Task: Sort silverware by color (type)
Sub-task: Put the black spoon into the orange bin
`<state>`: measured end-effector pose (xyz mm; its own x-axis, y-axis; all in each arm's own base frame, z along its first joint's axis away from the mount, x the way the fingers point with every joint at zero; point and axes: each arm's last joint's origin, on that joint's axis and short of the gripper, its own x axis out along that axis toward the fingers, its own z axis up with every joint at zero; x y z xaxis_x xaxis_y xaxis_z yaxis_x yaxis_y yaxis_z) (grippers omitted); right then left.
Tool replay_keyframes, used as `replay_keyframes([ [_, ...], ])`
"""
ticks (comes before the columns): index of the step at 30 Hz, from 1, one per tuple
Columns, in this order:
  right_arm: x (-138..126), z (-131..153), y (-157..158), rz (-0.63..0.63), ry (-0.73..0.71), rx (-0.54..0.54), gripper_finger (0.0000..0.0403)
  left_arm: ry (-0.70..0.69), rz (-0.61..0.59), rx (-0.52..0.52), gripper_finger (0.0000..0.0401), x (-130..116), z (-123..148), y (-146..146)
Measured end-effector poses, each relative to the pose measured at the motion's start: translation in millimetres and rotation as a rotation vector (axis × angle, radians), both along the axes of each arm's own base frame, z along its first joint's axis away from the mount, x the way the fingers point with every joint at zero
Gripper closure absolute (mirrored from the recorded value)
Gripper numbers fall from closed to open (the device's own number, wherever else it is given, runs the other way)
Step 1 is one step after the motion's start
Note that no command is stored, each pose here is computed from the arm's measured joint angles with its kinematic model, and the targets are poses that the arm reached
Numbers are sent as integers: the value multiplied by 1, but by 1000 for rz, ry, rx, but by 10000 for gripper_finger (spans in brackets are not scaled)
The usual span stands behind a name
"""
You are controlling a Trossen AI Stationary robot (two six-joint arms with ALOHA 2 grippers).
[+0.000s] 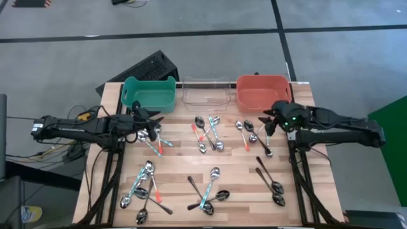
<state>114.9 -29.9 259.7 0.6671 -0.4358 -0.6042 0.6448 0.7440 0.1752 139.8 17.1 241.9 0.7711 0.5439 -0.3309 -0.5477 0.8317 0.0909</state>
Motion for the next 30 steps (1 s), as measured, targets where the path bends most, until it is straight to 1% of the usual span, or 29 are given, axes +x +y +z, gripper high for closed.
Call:
replay_keyframes([
  [2,2,-7,0,-51,31,98,168,19,18,-11,276,0,-2,2],
  [4,6,-12,1,-74,48,212,168,8,37,-39,276,-1,-3,3],
  [6,10,-16,4,-72,60,322,168,-23,40,-83,276,-1,-2,4],
  [8,14,-19,6,-52,73,379,168,-39,38,-110,276,-1,-2,4],
  [17,27,-35,20,39,245,425,168,-86,29,-95,276,2,3,4],
  [30,52,-68,29,15,511,404,168,-47,30,-90,276,0,0,4],
])
